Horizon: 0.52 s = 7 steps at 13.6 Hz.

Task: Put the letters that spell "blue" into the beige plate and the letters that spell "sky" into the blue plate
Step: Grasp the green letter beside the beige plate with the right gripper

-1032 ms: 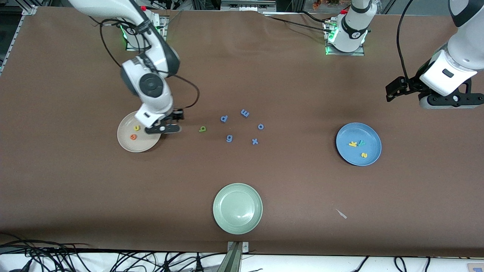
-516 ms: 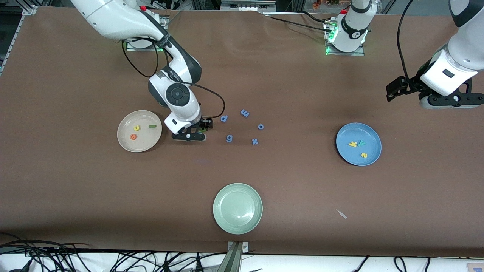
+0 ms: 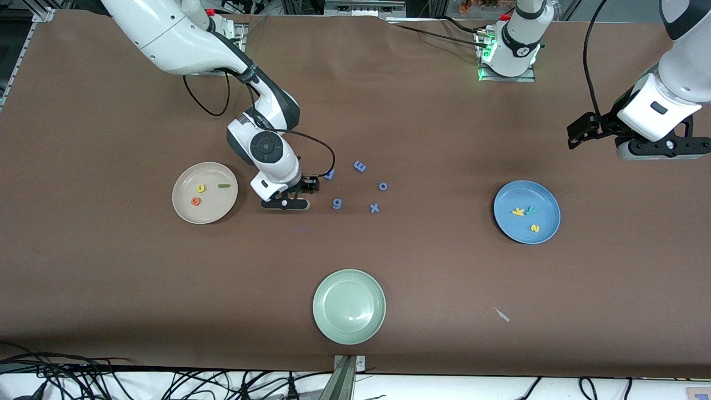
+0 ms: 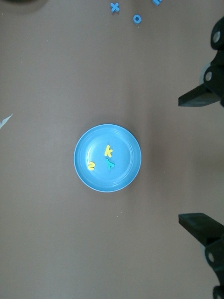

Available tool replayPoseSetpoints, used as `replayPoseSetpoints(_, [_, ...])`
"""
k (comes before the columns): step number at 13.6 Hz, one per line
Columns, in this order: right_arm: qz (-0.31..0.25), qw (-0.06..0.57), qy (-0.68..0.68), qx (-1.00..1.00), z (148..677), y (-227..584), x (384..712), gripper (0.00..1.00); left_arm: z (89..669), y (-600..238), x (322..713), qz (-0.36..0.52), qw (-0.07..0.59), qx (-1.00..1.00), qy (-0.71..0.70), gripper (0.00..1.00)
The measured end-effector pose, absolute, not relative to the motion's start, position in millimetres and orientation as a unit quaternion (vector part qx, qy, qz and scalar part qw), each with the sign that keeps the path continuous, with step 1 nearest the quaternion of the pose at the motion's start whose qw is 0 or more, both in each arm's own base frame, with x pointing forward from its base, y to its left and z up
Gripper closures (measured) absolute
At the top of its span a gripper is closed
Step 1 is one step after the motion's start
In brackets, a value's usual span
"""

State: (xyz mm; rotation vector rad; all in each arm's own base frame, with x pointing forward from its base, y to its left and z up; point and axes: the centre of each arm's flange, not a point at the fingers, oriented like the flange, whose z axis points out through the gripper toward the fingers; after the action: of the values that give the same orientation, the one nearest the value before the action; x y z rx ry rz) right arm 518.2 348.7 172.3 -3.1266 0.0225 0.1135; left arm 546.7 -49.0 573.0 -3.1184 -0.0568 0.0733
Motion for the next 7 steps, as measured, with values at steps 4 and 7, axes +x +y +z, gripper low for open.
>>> replayPoseSetpoints(4, [0.037, 0.005, 0.004, -0.999, 171.9, 349.1, 515.2, 0.4, 578.8, -49.7, 547.5, 0.017, 0.01, -1.0, -0.018, 0.0])
replayPoseSetpoints(7, [0.034, 0.003, 0.004, -0.999, 175.9, 348.5, 516.1, 0.71, 581.7, -50.2, 547.9, 0.014, 0.01, -1.0, -0.017, 0.0])
